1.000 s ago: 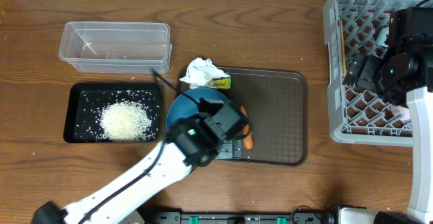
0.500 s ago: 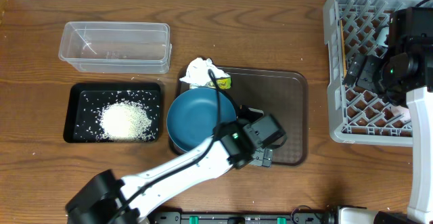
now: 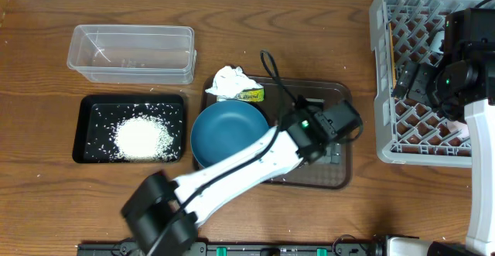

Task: Sort waste into correct bins and load items into the dishwasher rack
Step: 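Reach the left gripper beside the bowl and grasp the carrot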

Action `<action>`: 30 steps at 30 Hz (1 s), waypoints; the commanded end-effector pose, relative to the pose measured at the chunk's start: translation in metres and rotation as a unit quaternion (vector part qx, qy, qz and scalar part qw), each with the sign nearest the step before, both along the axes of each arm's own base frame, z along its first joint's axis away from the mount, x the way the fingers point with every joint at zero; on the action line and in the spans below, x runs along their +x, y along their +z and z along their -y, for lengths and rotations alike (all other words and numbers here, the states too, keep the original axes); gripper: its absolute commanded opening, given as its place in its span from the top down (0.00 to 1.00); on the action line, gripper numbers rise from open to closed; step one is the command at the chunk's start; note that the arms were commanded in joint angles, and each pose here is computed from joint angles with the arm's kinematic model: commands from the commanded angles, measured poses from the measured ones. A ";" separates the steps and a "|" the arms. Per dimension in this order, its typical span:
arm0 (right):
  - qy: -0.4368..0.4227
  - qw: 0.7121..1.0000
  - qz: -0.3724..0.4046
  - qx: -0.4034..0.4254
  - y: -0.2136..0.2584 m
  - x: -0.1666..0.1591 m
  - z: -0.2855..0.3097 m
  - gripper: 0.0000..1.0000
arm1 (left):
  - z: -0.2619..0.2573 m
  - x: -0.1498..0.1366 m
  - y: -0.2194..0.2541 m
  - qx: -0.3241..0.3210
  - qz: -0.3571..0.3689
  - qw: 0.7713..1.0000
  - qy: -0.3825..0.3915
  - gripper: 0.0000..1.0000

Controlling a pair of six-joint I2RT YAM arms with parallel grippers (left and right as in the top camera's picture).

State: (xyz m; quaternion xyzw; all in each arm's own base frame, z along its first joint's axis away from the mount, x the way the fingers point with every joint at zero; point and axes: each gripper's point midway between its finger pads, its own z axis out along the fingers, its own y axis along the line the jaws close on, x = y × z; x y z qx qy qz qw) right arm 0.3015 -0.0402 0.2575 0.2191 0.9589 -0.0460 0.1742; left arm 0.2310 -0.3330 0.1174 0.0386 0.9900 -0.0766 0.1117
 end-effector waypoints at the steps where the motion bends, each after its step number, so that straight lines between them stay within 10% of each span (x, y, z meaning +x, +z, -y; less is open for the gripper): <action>1: -0.011 1.000 -0.003 0.002 -0.002 0.000 0.003 0.01 | -0.010 0.014 -0.022 0.022 -0.012 0.998 0.058 0.02; 30: -0.011 1.000 -0.003 0.002 -0.002 0.000 0.003 0.01 | -0.014 0.034 -0.072 0.062 -0.009 0.993 0.100 0.05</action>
